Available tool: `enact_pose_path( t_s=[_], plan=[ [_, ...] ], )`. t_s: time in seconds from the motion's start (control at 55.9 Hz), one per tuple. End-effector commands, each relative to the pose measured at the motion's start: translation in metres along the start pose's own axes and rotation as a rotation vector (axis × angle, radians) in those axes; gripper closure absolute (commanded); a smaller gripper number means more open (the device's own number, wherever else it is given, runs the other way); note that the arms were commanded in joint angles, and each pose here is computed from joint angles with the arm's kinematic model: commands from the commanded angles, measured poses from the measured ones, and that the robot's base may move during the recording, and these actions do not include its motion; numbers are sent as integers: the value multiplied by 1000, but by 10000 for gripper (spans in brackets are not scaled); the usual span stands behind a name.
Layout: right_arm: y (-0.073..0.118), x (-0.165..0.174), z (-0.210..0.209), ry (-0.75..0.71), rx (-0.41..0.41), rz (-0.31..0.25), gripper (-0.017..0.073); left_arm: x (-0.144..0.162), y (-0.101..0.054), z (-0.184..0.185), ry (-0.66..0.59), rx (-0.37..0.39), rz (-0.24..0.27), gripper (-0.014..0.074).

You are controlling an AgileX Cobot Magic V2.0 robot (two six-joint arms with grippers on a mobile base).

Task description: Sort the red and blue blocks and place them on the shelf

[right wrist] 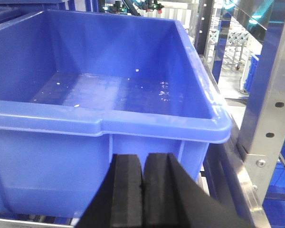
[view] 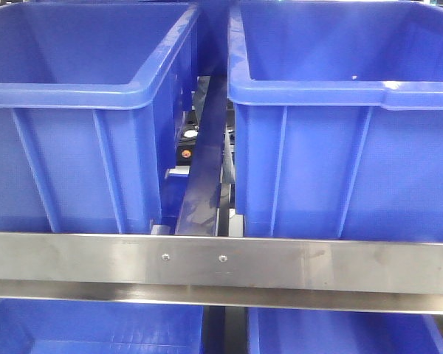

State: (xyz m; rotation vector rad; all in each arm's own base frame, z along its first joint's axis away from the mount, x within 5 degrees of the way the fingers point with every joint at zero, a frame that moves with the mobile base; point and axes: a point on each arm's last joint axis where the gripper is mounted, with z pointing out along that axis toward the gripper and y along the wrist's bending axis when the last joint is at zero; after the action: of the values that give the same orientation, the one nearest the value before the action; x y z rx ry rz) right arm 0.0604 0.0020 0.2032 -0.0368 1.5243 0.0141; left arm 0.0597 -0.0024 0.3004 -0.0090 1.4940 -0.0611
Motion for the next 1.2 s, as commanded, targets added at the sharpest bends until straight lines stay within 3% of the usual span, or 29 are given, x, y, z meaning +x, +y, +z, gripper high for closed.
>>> enact_pose_path(
  t_s=[0.0, 0.25, 0.394, 1.181],
  plan=[
    [0, -7, 0, -82, 3, -9, 506, 7, 2, -4, -105, -10, -7, 514],
    [0, -7, 0, -82, 3, -9, 506, 69, 5, -8, -30, -17, -11, 514],
    [0, -7, 0, -82, 3, -9, 506, 86, 7, -11, -125, -29, -14, 514],
    [0, -7, 0, -82, 3, -9, 506, 89, 5, -12, -89, 4, -15, 514]
  ],
)
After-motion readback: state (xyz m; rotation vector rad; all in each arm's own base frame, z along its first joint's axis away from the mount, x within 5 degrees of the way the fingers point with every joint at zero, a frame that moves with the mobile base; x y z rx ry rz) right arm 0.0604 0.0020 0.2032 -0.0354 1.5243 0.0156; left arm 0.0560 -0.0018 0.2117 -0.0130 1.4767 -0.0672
